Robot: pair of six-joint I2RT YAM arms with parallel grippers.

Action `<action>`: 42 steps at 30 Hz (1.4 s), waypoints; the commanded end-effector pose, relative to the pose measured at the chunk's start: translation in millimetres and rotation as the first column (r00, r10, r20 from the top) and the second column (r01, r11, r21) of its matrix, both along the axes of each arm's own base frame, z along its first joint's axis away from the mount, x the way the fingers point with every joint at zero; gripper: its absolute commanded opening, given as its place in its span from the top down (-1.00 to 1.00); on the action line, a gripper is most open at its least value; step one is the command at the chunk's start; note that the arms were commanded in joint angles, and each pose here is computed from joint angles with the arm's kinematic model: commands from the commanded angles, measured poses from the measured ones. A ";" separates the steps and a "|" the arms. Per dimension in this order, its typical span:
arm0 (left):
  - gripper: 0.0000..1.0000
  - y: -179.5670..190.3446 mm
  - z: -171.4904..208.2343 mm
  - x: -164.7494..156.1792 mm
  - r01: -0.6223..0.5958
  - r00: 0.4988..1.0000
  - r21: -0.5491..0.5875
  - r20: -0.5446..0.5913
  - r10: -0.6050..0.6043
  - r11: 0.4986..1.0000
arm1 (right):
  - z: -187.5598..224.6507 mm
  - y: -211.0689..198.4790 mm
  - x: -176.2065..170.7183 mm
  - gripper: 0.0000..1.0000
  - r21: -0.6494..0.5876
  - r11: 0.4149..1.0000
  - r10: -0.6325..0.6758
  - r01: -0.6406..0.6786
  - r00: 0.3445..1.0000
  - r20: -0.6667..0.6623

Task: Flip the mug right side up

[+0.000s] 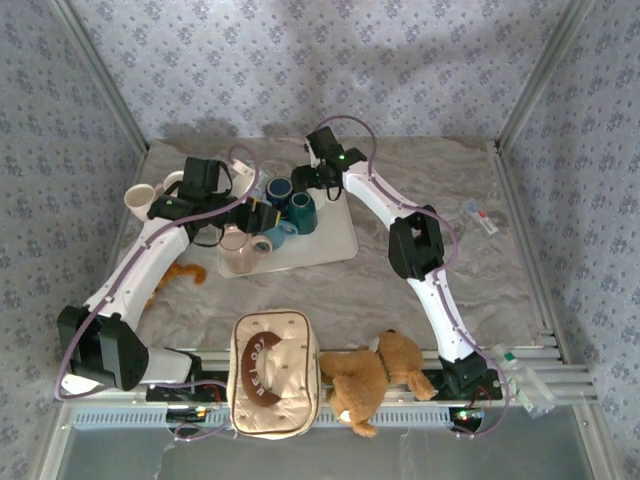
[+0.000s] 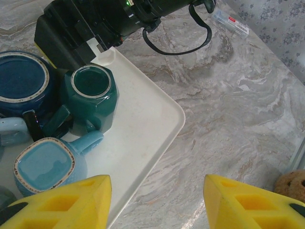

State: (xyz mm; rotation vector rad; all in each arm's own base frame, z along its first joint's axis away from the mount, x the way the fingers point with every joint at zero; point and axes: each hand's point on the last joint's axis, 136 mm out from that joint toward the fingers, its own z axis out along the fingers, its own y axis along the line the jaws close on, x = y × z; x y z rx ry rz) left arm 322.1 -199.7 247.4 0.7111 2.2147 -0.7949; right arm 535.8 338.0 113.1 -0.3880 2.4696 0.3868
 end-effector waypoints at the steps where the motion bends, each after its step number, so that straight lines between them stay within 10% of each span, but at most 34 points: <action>1: -0.07 -3.4 4.3 0.1 0.019 1.000 0.002 0.015 -0.019 1.000 | -5.7 -1.2 -4.2 -0.53 -0.075 0.997 0.029 -0.028 1.000 0.006; 29: -0.07 -2.7 2.0 3.7 -0.006 1.000 0.002 0.015 0.006 1.000 | 151.8 -5.2 -22.8 -0.31 0.118 0.991 0.026 -0.063 0.956 0.293; 42: -0.15 -9.2 24.5 -6.8 0.041 0.996 -0.091 0.082 -0.034 0.995 | 221.8 -31.8 -81.1 -0.30 0.424 0.905 -0.076 -0.041 0.964 0.256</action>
